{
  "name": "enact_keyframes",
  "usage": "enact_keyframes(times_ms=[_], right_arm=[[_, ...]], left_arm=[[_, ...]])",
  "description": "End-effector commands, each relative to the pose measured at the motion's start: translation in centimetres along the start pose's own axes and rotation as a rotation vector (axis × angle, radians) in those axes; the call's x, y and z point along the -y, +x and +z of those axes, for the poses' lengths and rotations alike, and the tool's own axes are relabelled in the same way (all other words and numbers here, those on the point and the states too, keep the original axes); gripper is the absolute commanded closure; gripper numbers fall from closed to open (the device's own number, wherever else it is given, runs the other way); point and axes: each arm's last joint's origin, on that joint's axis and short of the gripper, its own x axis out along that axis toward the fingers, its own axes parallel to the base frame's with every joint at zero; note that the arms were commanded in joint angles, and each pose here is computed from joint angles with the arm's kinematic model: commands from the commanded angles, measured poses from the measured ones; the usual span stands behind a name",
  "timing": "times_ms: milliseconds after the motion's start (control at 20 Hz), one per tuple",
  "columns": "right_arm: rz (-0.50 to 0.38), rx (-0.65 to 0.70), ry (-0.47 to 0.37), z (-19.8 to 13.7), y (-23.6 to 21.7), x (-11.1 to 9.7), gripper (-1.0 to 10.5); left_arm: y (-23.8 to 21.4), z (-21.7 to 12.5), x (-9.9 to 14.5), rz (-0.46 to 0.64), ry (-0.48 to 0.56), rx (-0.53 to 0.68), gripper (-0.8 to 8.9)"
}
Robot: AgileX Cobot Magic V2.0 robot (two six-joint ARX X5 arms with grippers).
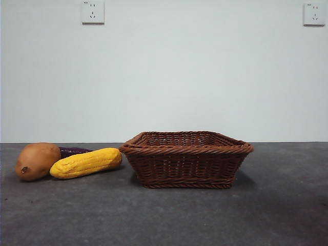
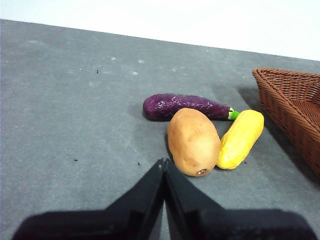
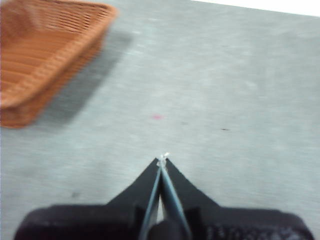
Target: Help me put the vegetables on the table into the basket
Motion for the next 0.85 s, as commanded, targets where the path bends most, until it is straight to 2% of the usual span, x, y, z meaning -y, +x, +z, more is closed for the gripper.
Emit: enact_keyframes(times_ms=[50, 400, 450, 550, 750, 850], right_arm=[[-0.010, -0.001, -0.026, -0.05, 0.03, 0.02, 9.5], [-0.008, 0.013, -0.022, 0.07, 0.03, 0.03, 9.5], [-0.002, 0.012, 0.001, 0.06, 0.03, 0.01, 9.5], [0.013, 0.016, 0.086, 0.08, 0.03, -0.03, 9.5], [0.019, 0.024, 0.321, 0.18, 0.03, -0.03, 9.5], [0.036, 0.060, 0.373, 0.54, 0.01, -0.02, 9.5]], left_arm=[[0.09, -0.25, -0.07, 0.001, -0.006, -0.005, 8.17], [0.09, -0.34, -0.08, 0.002, -0.005, -0.014, 8.17], [0.09, -0.34, -0.08, 0.002, -0.005, -0.014, 8.17], [0.09, -0.34, -0.08, 0.002, -0.005, -0.014, 8.17], [0.09, -0.34, -0.08, 0.000, -0.006, -0.014, 8.17], [0.06, -0.30, 0.05, -0.039, -0.016, -0.020, 8.19]])
